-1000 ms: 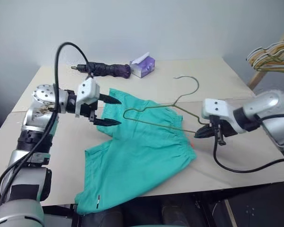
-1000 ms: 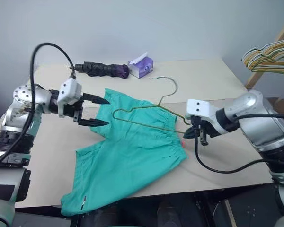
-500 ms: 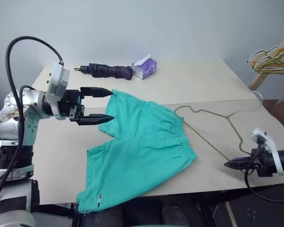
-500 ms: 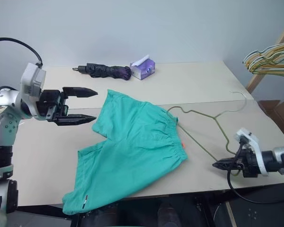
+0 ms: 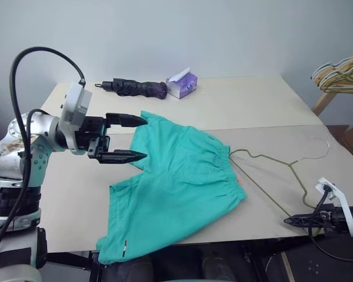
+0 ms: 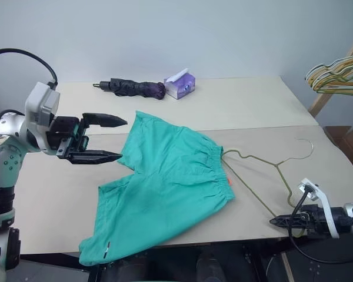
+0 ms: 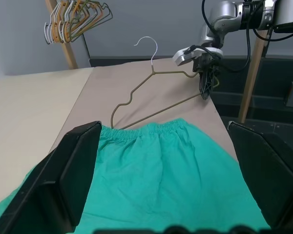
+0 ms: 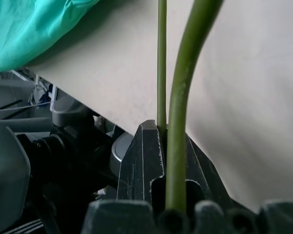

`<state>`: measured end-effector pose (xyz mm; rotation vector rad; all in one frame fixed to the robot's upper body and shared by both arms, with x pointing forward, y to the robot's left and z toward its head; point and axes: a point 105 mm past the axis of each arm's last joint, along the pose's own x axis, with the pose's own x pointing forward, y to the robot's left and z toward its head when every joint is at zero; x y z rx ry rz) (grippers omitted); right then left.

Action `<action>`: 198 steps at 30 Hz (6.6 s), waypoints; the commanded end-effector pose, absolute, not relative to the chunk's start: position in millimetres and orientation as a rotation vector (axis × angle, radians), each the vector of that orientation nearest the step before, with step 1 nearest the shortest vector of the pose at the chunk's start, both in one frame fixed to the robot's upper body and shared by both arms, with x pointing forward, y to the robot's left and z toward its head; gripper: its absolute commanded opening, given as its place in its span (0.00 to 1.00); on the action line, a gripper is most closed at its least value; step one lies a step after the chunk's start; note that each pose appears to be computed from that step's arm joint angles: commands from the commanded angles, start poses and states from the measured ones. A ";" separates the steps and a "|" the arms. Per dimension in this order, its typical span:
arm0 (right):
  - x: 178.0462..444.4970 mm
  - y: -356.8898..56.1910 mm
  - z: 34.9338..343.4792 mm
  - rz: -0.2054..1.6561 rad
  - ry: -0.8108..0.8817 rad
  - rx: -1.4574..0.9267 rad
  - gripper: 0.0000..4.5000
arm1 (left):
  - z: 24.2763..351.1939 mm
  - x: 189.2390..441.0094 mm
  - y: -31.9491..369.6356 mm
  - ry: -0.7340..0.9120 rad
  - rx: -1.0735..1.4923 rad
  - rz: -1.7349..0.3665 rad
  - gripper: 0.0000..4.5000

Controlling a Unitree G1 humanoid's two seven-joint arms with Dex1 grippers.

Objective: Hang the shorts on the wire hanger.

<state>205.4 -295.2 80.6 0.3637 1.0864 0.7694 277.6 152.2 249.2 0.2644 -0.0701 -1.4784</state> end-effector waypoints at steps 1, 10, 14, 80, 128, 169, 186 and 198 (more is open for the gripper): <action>212.2 -295.6 86.1 0.783 1.058 0.332 0.00 | 254.0 274.0 152.1 -0.084 0.286 -1.487 1.00; 214.7 -286.8 96.1 0.874 1.048 0.332 0.00 | 252.3 274.3 154.0 -0.079 0.294 -1.472 1.00; 214.7 -283.3 95.7 0.917 1.067 0.326 0.00 | 251.9 273.6 154.9 -0.078 0.294 -1.466 1.00; 296.4 -142.8 214.2 1.128 0.392 -1.018 0.00 | 245.6 337.3 138.9 -0.144 0.804 -1.512 1.00; 312.1 -234.4 259.2 0.676 0.386 -0.674 0.99 | 217.0 334.8 141.5 -0.039 0.721 -1.579 0.00; 291.7 -88.8 133.9 1.048 0.343 0.250 0.42 | 223.8 338.6 141.9 -0.053 0.667 -1.516 0.00; 304.1 -166.3 143.0 0.827 0.313 0.184 0.00 | 214.7 337.2 185.8 0.056 0.701 -1.406 0.00; 309.4 -200.9 137.9 0.733 0.339 0.123 0.00 | 215.3 326.8 235.3 0.192 0.739 -1.285 0.00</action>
